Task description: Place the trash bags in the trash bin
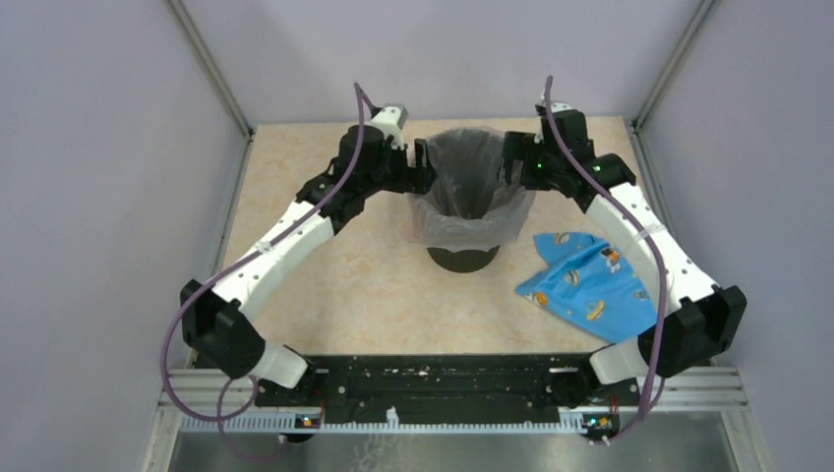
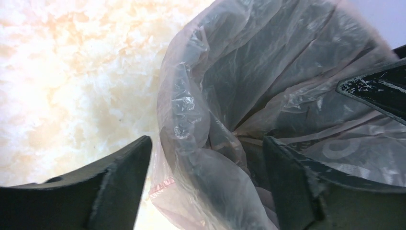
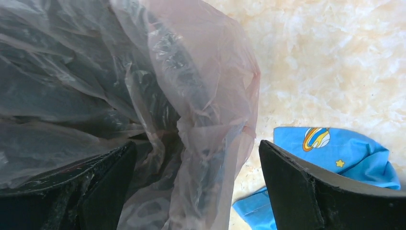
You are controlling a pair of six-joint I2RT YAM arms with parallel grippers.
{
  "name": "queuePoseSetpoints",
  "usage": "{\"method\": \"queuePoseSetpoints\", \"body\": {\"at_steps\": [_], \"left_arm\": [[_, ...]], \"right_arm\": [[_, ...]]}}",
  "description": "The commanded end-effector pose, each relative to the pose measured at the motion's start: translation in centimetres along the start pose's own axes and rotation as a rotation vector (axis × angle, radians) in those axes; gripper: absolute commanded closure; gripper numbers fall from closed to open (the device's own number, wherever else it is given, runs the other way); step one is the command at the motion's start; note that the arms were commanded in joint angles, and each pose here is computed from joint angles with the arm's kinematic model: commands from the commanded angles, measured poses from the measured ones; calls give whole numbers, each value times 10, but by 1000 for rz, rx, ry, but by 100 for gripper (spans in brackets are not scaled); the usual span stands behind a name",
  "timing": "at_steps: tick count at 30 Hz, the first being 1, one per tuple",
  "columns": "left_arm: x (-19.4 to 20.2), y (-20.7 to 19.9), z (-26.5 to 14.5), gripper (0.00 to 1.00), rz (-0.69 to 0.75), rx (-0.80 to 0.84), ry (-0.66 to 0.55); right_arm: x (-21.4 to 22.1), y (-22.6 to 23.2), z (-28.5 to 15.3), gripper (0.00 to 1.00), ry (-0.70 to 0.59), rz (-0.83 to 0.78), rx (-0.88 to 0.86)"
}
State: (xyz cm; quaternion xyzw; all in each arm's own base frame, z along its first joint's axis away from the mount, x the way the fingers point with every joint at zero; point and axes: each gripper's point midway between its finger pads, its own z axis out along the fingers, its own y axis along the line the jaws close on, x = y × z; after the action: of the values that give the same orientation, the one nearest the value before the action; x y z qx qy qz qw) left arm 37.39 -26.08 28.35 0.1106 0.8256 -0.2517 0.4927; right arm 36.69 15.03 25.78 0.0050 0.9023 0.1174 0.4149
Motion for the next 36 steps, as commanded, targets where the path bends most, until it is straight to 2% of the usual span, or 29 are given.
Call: {"method": "queuePoseSetpoints", "body": {"at_steps": [1,8,17,26,36], "left_arm": [[-54,-21,-41,3,33,62,-167],[-65,-30,-81,2,52,103,-236],[-56,-35,-123,2,69,158,-284],[-34,-14,-127,2,3,65,-258],[-24,-10,-122,2,18,57,-236]], "right_arm": [[-45,14,-53,1,-169,6,-79],[-65,13,-97,1,-306,4,-107],[-68,8,-145,1,-448,29,-155],[-48,0,-159,1,-489,37,-173],[-43,-5,-167,1,-520,46,-172]]}}
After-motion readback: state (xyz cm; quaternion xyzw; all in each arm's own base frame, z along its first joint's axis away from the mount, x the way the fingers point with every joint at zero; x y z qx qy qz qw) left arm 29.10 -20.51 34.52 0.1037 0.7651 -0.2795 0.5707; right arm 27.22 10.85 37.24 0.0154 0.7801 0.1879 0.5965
